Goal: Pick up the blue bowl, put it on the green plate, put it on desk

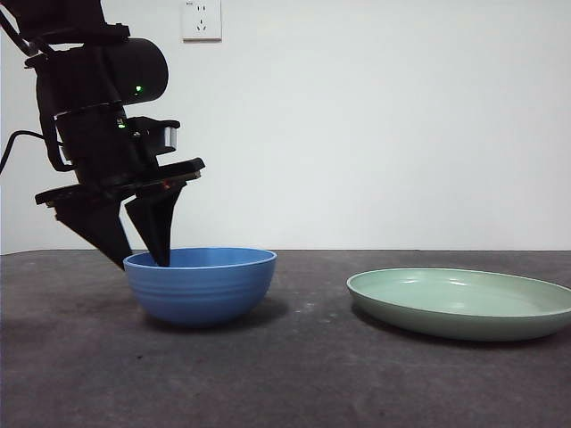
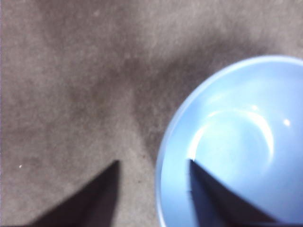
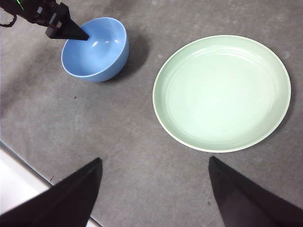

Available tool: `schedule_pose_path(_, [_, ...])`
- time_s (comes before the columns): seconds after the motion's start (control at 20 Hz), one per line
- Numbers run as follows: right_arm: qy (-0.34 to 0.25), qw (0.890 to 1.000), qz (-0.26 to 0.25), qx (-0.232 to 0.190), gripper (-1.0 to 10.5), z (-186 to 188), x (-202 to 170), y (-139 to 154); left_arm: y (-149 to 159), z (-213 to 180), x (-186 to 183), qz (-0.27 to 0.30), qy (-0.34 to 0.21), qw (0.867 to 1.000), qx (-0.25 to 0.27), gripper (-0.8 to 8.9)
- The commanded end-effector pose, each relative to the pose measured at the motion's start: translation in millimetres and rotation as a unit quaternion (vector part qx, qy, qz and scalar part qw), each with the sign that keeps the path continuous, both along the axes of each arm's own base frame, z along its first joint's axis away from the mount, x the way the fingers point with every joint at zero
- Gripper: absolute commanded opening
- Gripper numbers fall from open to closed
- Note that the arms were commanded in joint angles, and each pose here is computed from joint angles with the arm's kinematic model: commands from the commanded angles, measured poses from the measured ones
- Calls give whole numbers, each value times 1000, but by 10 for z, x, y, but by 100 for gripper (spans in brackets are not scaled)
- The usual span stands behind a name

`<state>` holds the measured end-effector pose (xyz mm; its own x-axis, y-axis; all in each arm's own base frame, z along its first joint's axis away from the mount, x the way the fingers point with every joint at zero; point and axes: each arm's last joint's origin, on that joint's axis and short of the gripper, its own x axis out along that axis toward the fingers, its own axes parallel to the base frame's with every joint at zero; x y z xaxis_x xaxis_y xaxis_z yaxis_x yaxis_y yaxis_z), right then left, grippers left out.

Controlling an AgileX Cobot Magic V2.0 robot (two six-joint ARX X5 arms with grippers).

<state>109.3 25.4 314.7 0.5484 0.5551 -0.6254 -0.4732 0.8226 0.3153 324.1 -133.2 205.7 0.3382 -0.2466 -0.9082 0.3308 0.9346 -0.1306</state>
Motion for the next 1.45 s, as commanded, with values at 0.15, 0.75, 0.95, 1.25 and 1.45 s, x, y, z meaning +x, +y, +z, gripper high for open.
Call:
schedule_pose_path(0.15, [-9,1000,0,5,361,58,12,6,-39,-26,48,2,3,1000,0,46])
schedule_pose_path(0.75, [-12,1000,0,5,361,63,17,7,-71,204,3,13,-25,999,-25,15])
schedule_pose_path(0.95, [-11,1000,0,5,361,62,16,7,-261,621,-134,-27,-62,994,-87,15])
schedule_pose_path(1.25, [-8,1000,-4,8,361,63,16,7,-742,891,-258,-67,-107,982,-142,15])
schedule_pose_path(1.45, [-7,1000,-6,10,361,62,15,6,-1018,850,-165,-82,-99,981,-147,15])
